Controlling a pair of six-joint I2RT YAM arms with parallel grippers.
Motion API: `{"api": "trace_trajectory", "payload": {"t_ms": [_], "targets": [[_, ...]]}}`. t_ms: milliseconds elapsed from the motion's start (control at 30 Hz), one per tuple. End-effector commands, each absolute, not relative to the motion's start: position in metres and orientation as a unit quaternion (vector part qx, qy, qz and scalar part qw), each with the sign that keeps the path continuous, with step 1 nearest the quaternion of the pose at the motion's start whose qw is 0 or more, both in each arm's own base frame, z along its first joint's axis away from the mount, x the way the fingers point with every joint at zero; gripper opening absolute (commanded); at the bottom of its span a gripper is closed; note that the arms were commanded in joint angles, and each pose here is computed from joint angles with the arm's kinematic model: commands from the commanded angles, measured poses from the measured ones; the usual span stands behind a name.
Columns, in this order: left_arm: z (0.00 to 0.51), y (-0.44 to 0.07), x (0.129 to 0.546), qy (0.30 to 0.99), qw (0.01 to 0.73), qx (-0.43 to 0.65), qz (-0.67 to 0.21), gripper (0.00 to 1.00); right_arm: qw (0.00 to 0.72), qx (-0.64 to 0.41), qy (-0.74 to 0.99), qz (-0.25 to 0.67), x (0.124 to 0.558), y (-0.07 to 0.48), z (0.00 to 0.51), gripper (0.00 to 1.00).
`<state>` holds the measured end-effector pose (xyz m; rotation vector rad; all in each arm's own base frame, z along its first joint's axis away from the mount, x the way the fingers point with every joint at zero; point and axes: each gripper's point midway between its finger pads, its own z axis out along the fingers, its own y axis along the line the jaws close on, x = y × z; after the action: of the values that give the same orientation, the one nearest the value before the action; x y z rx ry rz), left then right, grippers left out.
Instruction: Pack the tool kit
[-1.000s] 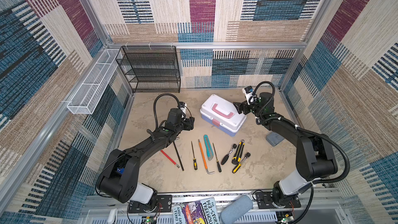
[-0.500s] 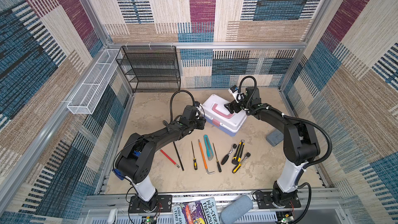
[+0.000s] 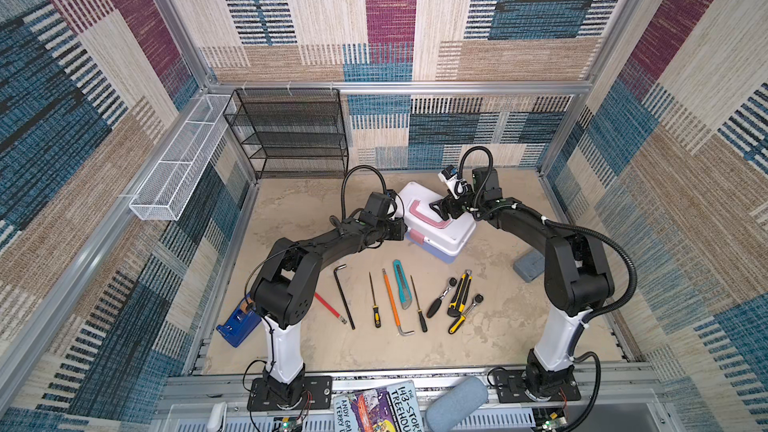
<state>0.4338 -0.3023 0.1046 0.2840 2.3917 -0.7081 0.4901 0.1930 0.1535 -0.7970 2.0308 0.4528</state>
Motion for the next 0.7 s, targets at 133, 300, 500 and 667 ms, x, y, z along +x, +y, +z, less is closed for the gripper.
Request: {"api": "trace_trajectory", "payload": {"t_ms": [133, 300, 500, 667], "targets": [[0.113, -0.315, 0.454, 0.902, 0.309, 0.096, -0.285, 0.27, 0.385, -0.293, 0.842, 0.238, 0.459, 0.198, 0.132, 0.88], [0.117, -0.321, 0.467, 0.9, 0.306, 0.089, -0.297, 0.3, 0.367, -0.25, 0.863, 0.24, 0.456, 0.193, 0.124, 0.86], [0.121, -0.331, 0.475, 0.896, 0.296, 0.092, -0.317, 0.37, 0.373, -0.151, 0.889, 0.218, 0.467, 0.175, 0.131, 0.83], [0.114, -0.326, 0.46, 0.901, 0.278, 0.091, -0.32, 0.41, 0.393, -0.125, 0.886, 0.212, 0.476, 0.171, 0.148, 0.84]]}}
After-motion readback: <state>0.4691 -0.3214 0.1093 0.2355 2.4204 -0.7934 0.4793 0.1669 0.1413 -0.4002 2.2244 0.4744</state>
